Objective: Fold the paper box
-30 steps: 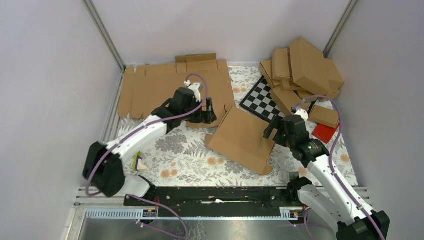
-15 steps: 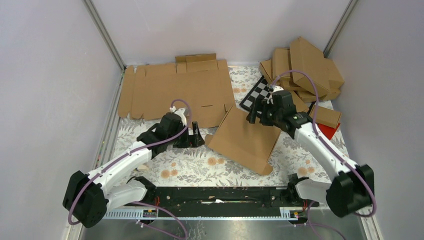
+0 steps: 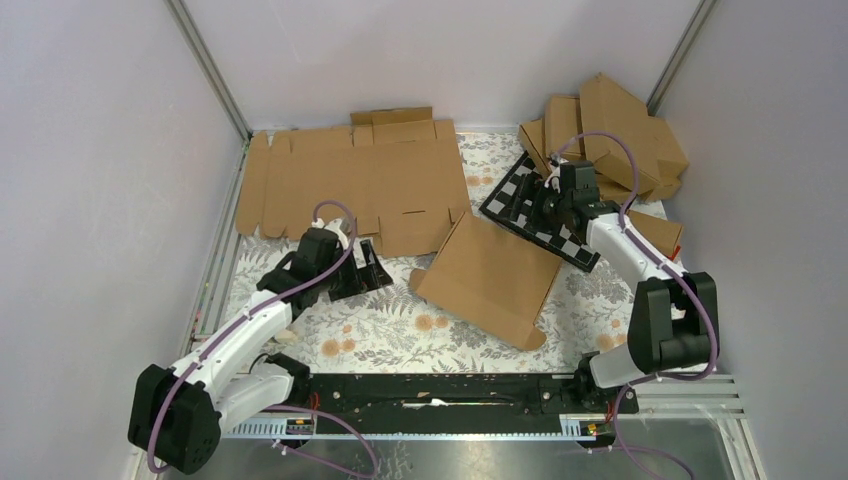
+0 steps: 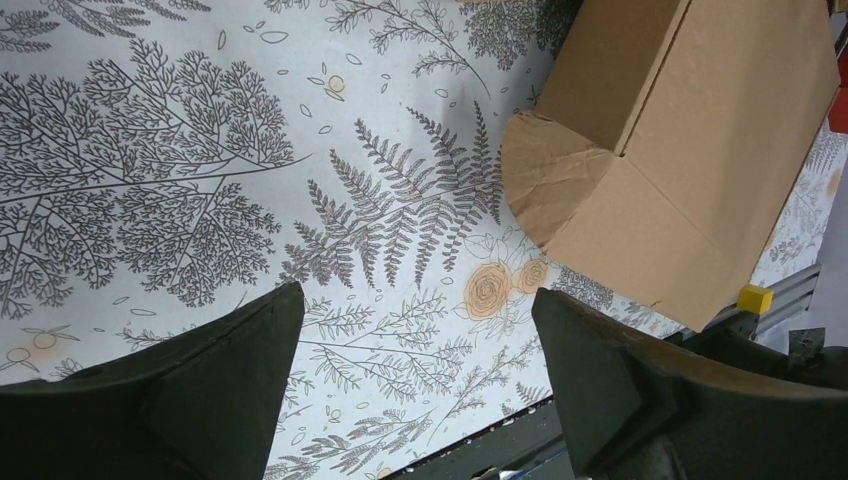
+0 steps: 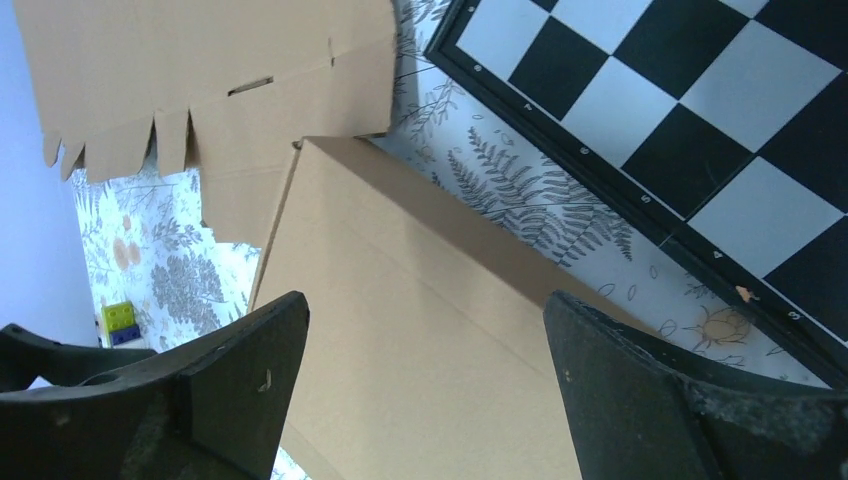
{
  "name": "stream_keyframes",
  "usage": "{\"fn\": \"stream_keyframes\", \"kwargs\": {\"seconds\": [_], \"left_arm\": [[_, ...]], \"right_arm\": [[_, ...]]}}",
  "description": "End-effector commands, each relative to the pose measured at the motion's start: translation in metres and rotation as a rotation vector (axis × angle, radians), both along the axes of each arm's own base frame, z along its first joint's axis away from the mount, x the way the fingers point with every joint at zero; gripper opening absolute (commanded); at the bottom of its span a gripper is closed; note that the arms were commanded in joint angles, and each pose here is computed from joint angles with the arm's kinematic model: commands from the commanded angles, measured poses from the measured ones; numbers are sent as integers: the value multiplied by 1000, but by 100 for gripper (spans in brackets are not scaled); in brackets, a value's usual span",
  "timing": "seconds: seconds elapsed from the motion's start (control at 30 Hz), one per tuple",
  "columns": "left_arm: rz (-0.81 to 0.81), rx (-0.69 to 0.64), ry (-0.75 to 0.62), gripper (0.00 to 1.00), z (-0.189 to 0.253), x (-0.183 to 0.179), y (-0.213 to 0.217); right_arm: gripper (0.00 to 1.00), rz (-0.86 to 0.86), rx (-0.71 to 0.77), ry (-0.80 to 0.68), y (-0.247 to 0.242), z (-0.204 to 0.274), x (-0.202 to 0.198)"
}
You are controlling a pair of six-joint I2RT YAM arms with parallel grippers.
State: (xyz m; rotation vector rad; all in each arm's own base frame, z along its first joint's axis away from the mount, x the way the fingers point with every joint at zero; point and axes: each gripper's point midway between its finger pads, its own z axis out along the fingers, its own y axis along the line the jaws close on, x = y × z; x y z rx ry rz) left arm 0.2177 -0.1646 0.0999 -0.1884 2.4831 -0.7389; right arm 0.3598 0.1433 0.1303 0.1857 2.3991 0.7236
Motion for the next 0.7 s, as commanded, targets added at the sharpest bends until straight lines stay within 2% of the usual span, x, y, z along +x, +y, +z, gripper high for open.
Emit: {"fn": "stream_keyframes", "kwargs": {"seconds": [0.0,0.2,0.47,0.67], "left_arm": [[-15,-68,-42,94,14,3,-8],[-26,-132,-58,93,20,11,-20],[-10,-171,-71,92,18,17,-26],[-23,-172,-56,91,15,17,-28]], "right_arm": [[96,9,23,-22,-3,-1,6],[95,-66,-29,31,-26,-28,-8],[88,1,127,95,-2,-40,-41],[77,-11,136,110,-4,-45,-59]]}}
